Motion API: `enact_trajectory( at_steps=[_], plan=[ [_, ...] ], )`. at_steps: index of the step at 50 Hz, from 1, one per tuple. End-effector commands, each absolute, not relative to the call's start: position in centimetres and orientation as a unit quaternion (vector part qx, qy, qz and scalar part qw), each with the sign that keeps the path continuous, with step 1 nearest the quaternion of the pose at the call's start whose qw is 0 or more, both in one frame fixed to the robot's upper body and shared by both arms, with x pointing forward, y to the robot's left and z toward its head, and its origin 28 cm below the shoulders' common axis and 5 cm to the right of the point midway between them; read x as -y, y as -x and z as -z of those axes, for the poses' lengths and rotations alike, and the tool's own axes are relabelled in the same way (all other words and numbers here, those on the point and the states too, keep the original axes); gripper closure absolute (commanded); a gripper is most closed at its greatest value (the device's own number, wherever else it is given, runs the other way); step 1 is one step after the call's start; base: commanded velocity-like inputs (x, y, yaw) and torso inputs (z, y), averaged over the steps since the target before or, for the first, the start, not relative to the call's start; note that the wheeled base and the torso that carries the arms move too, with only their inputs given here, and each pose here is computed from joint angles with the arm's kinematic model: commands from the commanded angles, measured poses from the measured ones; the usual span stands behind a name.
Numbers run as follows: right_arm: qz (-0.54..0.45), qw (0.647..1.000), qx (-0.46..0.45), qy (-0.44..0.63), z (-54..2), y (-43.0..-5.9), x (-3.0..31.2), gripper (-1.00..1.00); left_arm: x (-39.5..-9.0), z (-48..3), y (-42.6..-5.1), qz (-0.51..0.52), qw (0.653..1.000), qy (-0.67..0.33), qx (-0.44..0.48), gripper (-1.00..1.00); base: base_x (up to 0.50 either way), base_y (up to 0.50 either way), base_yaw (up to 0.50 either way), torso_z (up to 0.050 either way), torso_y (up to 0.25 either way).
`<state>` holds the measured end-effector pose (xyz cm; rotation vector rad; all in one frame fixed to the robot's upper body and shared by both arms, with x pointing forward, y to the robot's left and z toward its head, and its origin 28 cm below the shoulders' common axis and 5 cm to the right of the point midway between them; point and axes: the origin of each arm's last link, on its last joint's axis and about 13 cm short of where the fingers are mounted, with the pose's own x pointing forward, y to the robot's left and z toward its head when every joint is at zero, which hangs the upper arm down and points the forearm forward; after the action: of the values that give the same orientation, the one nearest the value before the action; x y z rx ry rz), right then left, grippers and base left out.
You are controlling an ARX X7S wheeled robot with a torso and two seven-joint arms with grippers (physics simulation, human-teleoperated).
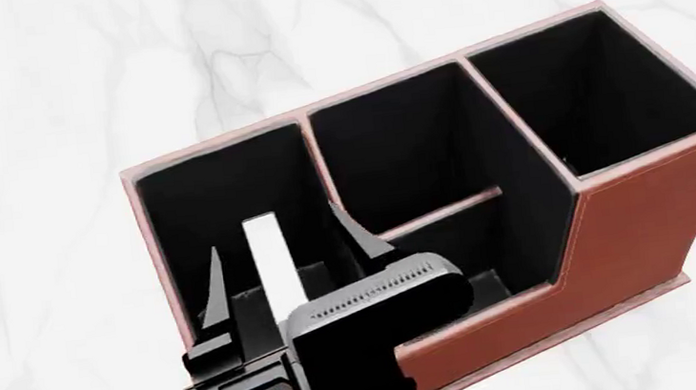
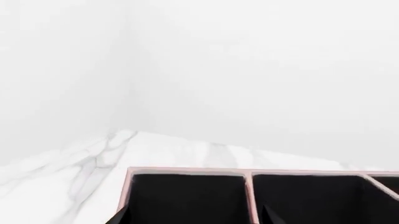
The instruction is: Pick up the book and place it in the left compartment of the caddy.
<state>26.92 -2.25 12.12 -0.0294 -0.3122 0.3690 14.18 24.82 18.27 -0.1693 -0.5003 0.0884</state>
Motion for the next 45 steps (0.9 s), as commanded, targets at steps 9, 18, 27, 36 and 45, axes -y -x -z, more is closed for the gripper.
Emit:
enact_trajectory(
  at_steps=[9, 18, 27, 36, 45],
  plan=[
    [-0.144, 0.966, 0.21, 0.036, -14.8, -22.9, 3.8, -1.0, -24.8, -18.1, -14.3, -0.039, 0.965, 0.08, 0.248, -1.0, 0.0, 0.0, 0.0, 0.0, 0.0],
    [-0.114, 0.967, 0.222, 0.046, -14.8, -20.7, 5.1, -1.0, -24.5, -18.0, -14.3, -0.035, 0.965, 0.082, 0.245, -1.0, 0.0, 0.0, 0.0, 0.0, 0.0],
    [-0.087, 0.969, 0.226, 0.048, -14.3, -19.1, 6.2, -1.0, -24.1, -17.9, -14.3, -0.025, 0.967, 0.08, 0.242, -1.0, 0.0, 0.0, 0.0, 0.0, 0.0],
    [-0.069, 0.97, 0.231, 0.044, -14.0, -17.8, 6.9, -1.0, -23.9, -17.8, -14.3, -0.018, 0.968, 0.076, 0.239, -1.0, 0.0, 0.0, 0.0, 0.0, 0.0],
    [-0.044, 0.973, 0.222, 0.037, -13.3, -16.8, 7.7, -1.0, -23.5, -17.4, -14.4, 0.002, 0.971, 0.068, 0.23, -1.0, 0.0, 0.0, 0.0, 0.0, 0.0]
  ],
)
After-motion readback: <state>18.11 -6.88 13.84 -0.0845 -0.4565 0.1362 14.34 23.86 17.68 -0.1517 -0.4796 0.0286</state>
